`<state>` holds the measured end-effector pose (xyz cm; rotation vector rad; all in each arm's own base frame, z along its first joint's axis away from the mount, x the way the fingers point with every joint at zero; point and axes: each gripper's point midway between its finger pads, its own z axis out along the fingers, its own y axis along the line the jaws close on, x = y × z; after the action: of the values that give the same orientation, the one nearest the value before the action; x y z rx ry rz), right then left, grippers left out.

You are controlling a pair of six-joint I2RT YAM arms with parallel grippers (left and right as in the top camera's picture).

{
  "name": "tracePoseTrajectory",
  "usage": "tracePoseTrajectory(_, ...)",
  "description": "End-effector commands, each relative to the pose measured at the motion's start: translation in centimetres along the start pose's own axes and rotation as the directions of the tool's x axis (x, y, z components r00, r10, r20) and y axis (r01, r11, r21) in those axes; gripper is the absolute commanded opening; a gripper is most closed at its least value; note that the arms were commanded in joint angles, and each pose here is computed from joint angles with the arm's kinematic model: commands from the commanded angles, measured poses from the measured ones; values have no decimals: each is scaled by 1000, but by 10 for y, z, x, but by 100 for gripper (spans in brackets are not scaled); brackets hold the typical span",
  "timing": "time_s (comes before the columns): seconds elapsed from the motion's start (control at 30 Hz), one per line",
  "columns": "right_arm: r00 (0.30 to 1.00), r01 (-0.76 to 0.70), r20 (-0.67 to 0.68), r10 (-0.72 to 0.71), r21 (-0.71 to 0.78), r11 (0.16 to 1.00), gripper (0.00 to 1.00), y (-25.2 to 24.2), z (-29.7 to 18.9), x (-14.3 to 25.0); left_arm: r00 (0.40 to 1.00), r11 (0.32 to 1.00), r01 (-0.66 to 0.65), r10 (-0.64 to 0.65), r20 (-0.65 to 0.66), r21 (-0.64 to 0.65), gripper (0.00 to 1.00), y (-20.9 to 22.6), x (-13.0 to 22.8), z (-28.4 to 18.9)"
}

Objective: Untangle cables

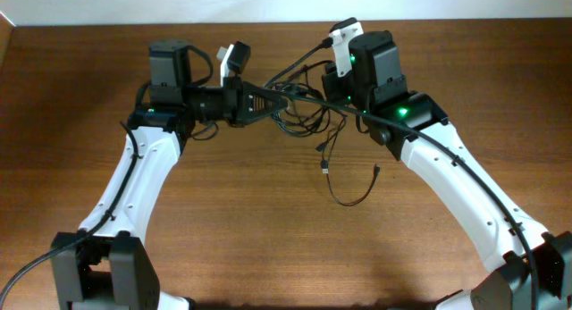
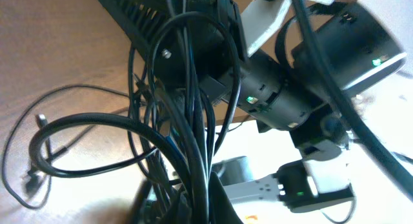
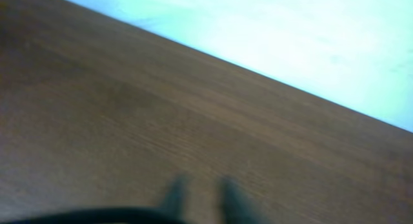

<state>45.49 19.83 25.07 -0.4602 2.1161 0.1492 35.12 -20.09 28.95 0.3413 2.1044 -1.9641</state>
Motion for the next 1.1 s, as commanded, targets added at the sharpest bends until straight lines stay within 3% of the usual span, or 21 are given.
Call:
tracePoseTrajectory(0.0, 998, -55, 15, 53, 177, 983, 4, -55, -16, -5, 986, 986, -164, 165, -10, 31, 0, -12, 3, -4)
tracePoseTrajectory(0.13, 994, -102, 53, 92, 238, 966, 4, -92, -43, -12, 971, 968, -234, 238, 38, -88, 0, 8, -7, -4)
tracePoseTrajectory(0.23, 991, -132, 59, 121, 273, 953, 4, -116, -62, -10, 984, 951, -110, 146, 104, -290, 2, 47, -14, -12)
tracePoseTrajectory(0.37, 990, -143, 43, 137, 272, 952, 4, -122, -77, -5, 979, 825, 67, 54, 196, -562, 4, 101, -12, -37)
tracePoseTrajectory(0.63, 984, -171, 5, 175, 249, 953, 4, -117, -79, 6, 962, 645, 159, 71, 265, -748, 5, 137, -14, -71)
tracePoseTrajectory(0.77, 983, -170, -25, 179, 218, 961, 4, -110, -78, 12, 943, 465, 225, 119, 312, -856, 0, 157, -17, -105)
tracePoseTrajectory(0.83, 977, -200, -27, 211, 222, 954, 4, -114, -78, 15, 921, 320, 313, 128, 368, -894, 0, 169, -11, -132)
tracePoseTrajectory(0.9, 977, -204, -33, 212, 170, 964, 4, -105, -77, 14, 902, 261, 370, 129, 412, -892, 0, 172, -9, -144)
tracePoseTrajectory(1.0, 975, -210, -53, 214, 69, 975, 4, -87, -75, 15, 897, 325, 385, 88, 433, -864, 2, 169, -8, -132)
tracePoseTrajectory(1.07, 972, -227, -60, 229, 34, 973, 4, -80, -74, 15, 923, 459, 326, 35, 384, -826, 5, 160, -6, -105)
